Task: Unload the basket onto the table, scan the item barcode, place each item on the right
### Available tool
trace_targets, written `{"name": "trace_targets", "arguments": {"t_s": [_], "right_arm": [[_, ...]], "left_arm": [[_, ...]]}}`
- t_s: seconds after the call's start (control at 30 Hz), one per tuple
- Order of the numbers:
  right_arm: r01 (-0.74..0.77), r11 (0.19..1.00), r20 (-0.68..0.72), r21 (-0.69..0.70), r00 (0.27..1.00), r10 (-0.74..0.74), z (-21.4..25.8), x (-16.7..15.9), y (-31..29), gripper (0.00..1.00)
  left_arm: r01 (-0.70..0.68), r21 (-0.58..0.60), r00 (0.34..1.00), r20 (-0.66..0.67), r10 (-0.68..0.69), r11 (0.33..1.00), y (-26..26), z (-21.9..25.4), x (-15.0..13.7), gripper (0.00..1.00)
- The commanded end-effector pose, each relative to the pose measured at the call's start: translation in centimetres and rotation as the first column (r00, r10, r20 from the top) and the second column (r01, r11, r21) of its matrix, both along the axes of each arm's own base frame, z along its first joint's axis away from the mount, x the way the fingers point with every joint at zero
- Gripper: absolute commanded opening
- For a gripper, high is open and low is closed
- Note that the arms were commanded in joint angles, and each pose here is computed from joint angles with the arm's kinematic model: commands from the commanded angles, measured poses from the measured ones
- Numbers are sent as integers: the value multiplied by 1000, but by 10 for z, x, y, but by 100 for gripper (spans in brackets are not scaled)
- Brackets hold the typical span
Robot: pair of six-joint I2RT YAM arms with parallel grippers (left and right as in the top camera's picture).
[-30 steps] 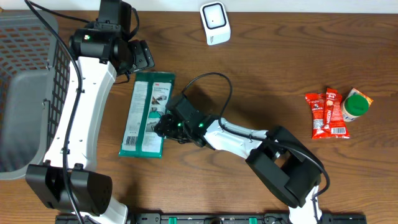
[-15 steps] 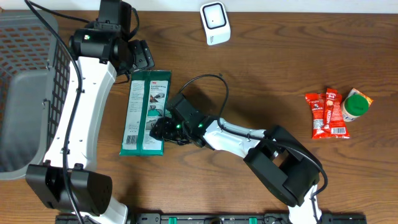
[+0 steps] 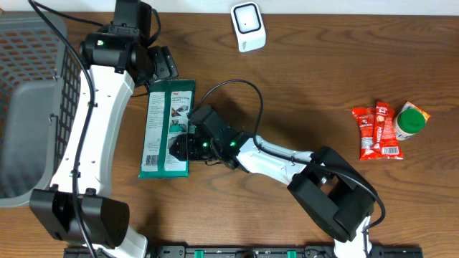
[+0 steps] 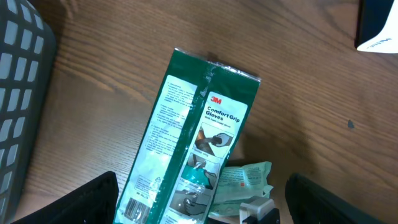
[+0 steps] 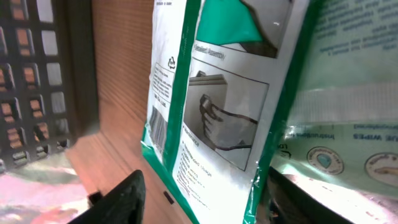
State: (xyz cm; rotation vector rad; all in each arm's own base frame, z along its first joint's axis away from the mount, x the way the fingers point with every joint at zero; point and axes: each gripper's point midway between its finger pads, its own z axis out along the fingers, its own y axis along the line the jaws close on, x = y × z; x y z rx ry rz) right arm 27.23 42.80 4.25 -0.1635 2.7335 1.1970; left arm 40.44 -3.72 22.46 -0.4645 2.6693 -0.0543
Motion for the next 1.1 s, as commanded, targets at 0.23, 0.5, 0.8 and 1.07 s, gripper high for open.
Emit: {"name": "trace_targets", "arguments": {"t_s": [0.23,0.5,0.8,1.07], "right_arm": [[-221,973,254,65,947,198,39,35,-21,60],[-108,994,218,-32,970,112,34,71,-82,66],[-147,976,230,-158,956,181,-6,71,-94,66],[-174,969,192,-178,959,207,-28,61,-88,61]], "left_arm": [[3,16,1000,12,-3,1000,4,5,-1,86],[3,16,1000,12,-3,1000,4,5,-1,86],[3,16,1000,12,-3,1000,4,5,-1,86],[3,16,1000,12,-3,1000,4,5,-1,86]]}}
